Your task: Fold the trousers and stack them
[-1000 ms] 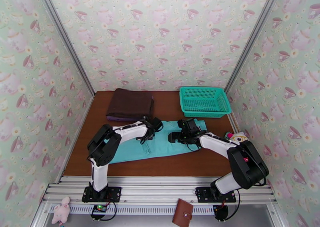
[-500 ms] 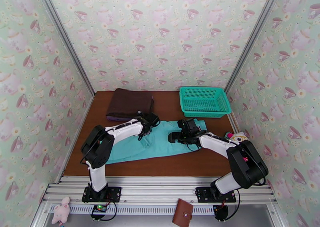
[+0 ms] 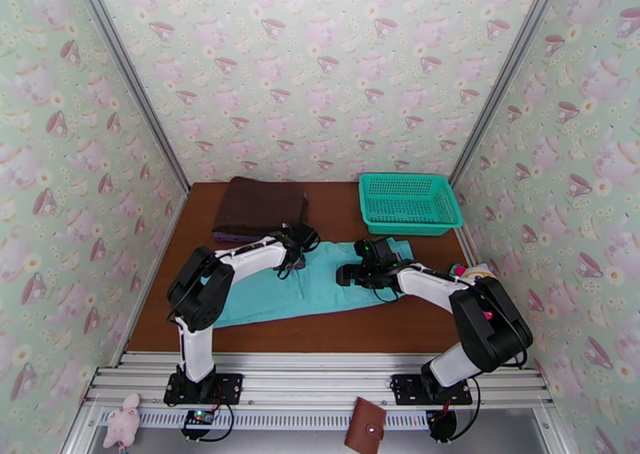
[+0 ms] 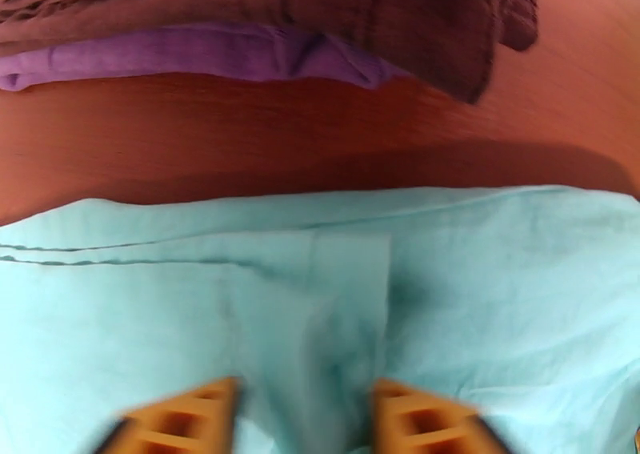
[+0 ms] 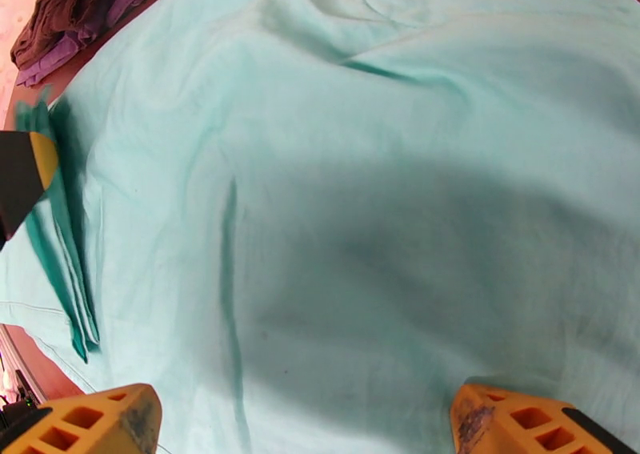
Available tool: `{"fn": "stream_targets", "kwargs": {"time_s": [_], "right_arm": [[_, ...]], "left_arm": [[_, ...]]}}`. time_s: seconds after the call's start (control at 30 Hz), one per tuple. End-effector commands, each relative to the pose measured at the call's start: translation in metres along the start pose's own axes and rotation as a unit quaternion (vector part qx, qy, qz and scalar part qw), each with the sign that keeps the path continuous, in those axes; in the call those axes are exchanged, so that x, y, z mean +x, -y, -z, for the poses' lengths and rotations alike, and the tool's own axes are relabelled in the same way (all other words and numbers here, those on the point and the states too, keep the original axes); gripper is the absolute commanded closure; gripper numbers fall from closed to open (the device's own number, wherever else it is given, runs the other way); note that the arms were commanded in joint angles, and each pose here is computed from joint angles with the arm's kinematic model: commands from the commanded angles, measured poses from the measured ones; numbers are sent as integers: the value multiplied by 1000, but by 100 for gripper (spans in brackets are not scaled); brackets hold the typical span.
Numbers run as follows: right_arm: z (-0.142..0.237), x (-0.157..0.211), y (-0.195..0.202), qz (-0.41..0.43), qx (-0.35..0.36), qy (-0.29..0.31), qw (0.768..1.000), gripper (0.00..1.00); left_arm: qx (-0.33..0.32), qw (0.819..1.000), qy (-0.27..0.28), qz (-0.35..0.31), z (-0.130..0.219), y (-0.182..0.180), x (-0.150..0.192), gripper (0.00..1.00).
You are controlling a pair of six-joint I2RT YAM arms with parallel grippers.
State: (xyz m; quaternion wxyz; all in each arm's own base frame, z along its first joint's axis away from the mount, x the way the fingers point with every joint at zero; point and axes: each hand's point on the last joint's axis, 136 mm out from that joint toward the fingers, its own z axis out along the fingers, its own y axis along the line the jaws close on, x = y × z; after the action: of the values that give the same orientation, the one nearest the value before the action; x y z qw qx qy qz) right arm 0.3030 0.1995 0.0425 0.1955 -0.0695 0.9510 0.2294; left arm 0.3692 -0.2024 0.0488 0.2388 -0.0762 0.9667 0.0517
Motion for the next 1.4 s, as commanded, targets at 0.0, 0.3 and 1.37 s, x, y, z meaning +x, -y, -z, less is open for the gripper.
{"fn": "stream_targets", "kwargs": {"time_s": [0.0,0.3,1.37], "right_arm": [[-2,-4,-3,5,-8,-3,1000,1],[0,-3,-11,6,-30,-6,1000,0],[-7,0,-15,5,-43,-20,999,1]], "left_arm": [[23,998,49,-14,46,-22,-17,16],[-10,972,21,234,31,-201,9,24],[13,939,27,343,1,-252,-7,26]]}}
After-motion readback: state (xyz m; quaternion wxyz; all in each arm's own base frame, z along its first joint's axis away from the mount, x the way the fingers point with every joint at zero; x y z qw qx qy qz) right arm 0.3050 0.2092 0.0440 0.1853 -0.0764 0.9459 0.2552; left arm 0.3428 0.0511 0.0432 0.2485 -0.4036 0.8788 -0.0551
